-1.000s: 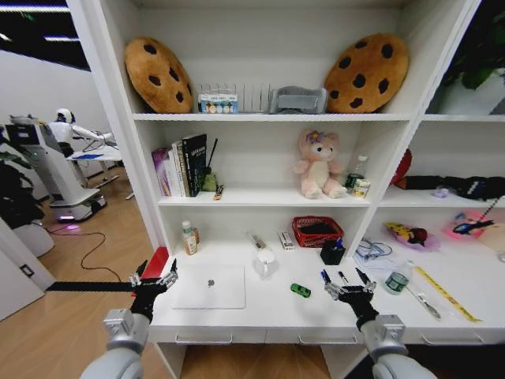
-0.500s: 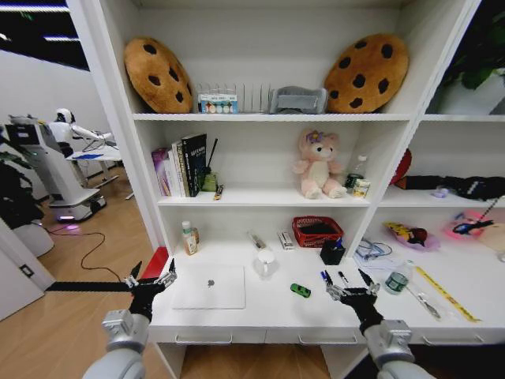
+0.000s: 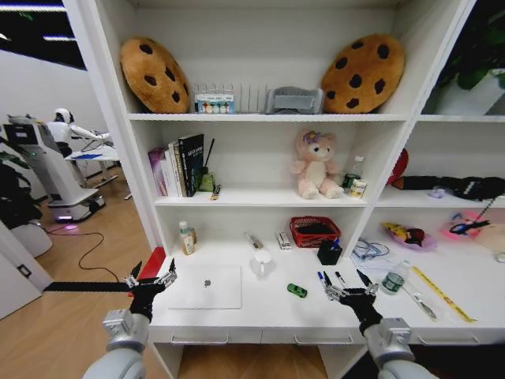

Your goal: Organize the objects on the table.

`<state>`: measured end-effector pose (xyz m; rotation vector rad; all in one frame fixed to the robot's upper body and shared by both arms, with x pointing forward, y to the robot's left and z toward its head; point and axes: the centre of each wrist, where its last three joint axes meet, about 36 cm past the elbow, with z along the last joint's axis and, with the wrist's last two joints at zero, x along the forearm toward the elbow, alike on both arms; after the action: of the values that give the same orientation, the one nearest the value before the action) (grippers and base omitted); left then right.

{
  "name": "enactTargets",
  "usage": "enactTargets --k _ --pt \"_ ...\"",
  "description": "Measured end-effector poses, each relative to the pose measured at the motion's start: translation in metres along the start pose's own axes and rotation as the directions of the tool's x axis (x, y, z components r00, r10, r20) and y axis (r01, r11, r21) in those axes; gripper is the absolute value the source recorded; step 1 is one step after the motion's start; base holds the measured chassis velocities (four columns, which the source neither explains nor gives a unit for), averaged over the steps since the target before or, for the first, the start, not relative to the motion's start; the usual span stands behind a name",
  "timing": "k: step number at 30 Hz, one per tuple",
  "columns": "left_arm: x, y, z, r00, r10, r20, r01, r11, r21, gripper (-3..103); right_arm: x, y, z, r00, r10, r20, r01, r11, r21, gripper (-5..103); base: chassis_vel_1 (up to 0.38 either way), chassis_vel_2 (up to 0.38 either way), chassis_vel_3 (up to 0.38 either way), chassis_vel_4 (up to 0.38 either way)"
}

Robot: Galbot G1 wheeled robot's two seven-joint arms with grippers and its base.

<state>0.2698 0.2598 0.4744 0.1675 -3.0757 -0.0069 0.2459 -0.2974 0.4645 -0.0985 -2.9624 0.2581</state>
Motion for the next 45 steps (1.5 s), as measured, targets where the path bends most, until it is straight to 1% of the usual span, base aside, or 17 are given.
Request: enactTargets --k 14,18,24,26,27,28,29,33,34,36,37,39,40,42,43,44,45 --pt "0.000 0.000 0.000 1.000 0.001 -0.002 -0.001 1.000 0.000 100 0.000 -0.001 0.003 1.000 -0.022 0.000 0.022 0.999 -0.031 100 -0.264 -0.259 0.266 0.240" --pt "0.000 0.000 0.000 1.000 0.001 -0.002 -0.001 1.000 0.000 100 -0.006 -0.002 0.008 0.999 -0.034 0.024 0.035 0.999 -0.013 100 -0.315 -0.303 0.334 0.312" --pt "0.000 0.000 0.000 1.000 0.003 -0.002 -0.003 1.000 0.001 100 -0.027 0.006 0.006 0.979 -0.204 -0.024 0.204 0.979 0.002 100 -0.118 -0.210 0.170 0.108" --pt "0.000 0.000 0.000 1.000 0.003 -0.002 -0.003 1.000 0.001 100 -0.040 0.003 -0.001 0.950 -0.309 -0.040 0.311 0.948 0.061 100 -0.030 -0.062 0.048 -0.002" --pt "0.000 0.000 0.000 1.000 0.002 -0.002 -0.002 1.000 0.000 100 -0.045 -0.002 -0.006 0.920 -0.388 -0.055 0.392 0.915 0.097 100 0.000 0.000 0.000 0.000" --pt "0.000 0.000 0.000 1.000 0.002 -0.002 -0.002 1.000 0.000 100 -0.045 -0.002 -0.006 0.920 -0.388 -0.055 0.392 0.915 0.097 100 0.000 0.000 0.000 0.000" --pt "0.000 0.000 0.000 1.000 0.002 -0.002 -0.002 1.000 0.000 100 -0.046 -0.005 -0.010 0.901 -0.429 -0.069 0.434 0.895 0.100 100 0.024 0.116 -0.030 -0.046" --pt "0.000 0.000 0.000 1.000 0.001 -0.002 -0.001 1.000 0.000 100 -0.059 -0.008 -0.023 0.817 -0.567 -0.104 0.574 0.818 0.048 100 0.060 0.085 -0.060 -0.060" --pt "0.000 0.000 0.000 1.000 0.001 -0.002 -0.001 1.000 0.000 100 -0.059 -0.008 -0.023 0.817 -0.567 -0.104 0.574 0.818 0.048 100 0.035 0.046 -0.073 -0.058" --pt "0.000 0.000 0.000 1.000 0.001 -0.002 -0.001 1.000 0.000 100 -0.076 -0.011 -0.030 0.766 -0.627 -0.142 0.638 0.768 0.052 100 0.000 0.000 0.000 0.000" --pt "0.000 0.000 0.000 1.000 0.001 -0.002 -0.001 1.000 0.000 100 -0.076 -0.011 -0.030 0.766 -0.627 -0.142 0.638 0.768 0.052 100 0.000 0.000 0.000 0.000" --pt "0.000 0.000 0.000 1.000 0.001 -0.002 -0.001 1.000 0.000 100 -0.096 -0.010 -0.033 0.717 -0.669 -0.198 0.689 0.723 0.051 100 0.000 0.000 0.000 0.000" --pt "0.000 0.000 0.000 1.000 0.001 -0.002 -0.001 1.000 0.000 100 -0.096 -0.010 -0.033 0.717 -0.669 -0.198 0.689 0.723 0.051 100 0.000 0.000 0.000 0.000" --pt "0.000 0.000 0.000 1.000 0.001 -0.002 -0.001 1.000 0.000 100 -0.113 -0.007 -0.036 0.679 -0.695 -0.237 0.721 0.691 0.043 100 0.000 0.000 0.000 0.000" --pt "0.000 0.000 0.000 1.000 0.002 -0.002 -0.002 1.000 0.001 100 -0.128 -0.003 -0.037 0.640 -0.721 -0.268 0.752 0.659 0.024 100 0.000 0.000 0.000 0.000" --pt "0.000 0.000 0.000 1.000 0.002 -0.002 -0.002 1.000 0.001 100 -0.128 -0.003 -0.037 0.640 -0.721 -0.268 0.752 0.659 0.024 100 0.000 0.000 0.000 0.000" --pt "0.000 0.000 0.000 1.000 0.001 -0.002 -0.001 1.000 0.000 100 -0.140 0.001 -0.040 0.611 -0.737 -0.288 0.772 0.635 0.014 100 0.000 0.000 0.000 0.000"
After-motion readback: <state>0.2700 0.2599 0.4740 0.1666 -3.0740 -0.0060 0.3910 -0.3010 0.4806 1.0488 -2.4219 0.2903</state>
